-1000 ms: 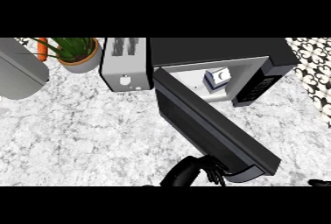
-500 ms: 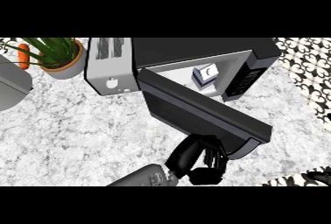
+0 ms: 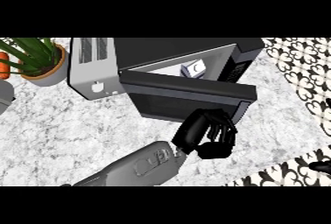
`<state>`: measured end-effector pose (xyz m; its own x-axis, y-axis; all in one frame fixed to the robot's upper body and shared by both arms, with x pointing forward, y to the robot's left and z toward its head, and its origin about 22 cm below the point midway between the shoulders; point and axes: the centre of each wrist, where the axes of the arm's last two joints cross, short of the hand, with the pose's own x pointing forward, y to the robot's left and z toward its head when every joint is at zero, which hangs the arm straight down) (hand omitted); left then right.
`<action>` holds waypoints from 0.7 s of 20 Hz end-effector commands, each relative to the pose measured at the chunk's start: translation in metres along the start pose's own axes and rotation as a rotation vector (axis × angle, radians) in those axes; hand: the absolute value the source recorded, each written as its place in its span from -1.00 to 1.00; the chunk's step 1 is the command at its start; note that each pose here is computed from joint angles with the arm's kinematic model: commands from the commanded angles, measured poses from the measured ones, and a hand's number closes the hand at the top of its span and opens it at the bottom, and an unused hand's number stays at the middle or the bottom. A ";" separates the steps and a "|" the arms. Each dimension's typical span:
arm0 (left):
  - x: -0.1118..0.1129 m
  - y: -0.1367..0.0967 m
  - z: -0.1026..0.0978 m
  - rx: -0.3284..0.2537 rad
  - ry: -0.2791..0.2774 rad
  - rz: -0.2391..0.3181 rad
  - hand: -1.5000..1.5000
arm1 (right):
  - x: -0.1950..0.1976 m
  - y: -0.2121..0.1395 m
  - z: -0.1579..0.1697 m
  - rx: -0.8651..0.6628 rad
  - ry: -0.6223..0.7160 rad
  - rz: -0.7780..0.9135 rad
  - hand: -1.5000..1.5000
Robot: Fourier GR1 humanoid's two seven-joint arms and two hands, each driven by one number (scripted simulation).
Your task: Pick up the milk, place it into the microwave and close the microwave
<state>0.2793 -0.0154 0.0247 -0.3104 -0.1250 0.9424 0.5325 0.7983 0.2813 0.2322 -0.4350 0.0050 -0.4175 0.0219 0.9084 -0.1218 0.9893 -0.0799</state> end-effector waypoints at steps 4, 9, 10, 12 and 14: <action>0.018 0.016 -0.031 0.069 -0.028 -0.022 1.00 | 0.015 -0.002 -0.026 0.101 -0.091 -0.073 -1.00; 0.030 0.025 -0.048 0.099 -0.028 -0.033 1.00 | 0.022 0.005 -0.046 0.152 -0.119 -0.104 -1.00; 0.029 0.028 -0.050 0.108 -0.032 -0.046 1.00 | 0.020 0.010 -0.048 0.151 -0.123 -0.120 -1.00; 0.037 0.030 -0.057 0.118 -0.037 -0.043 1.00 | 0.026 0.010 -0.057 0.172 -0.130 -0.121 -1.00; 0.037 0.034 -0.062 0.143 -0.027 -0.047 1.00 | 0.030 0.011 -0.063 0.209 -0.141 -0.131 -1.00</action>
<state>0.3274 -0.0199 0.0640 -0.3302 -0.1652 0.9294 0.4131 0.8600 0.2996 0.2677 -0.4180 0.0485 -0.4770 -0.0713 0.8760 -0.2655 0.9618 -0.0663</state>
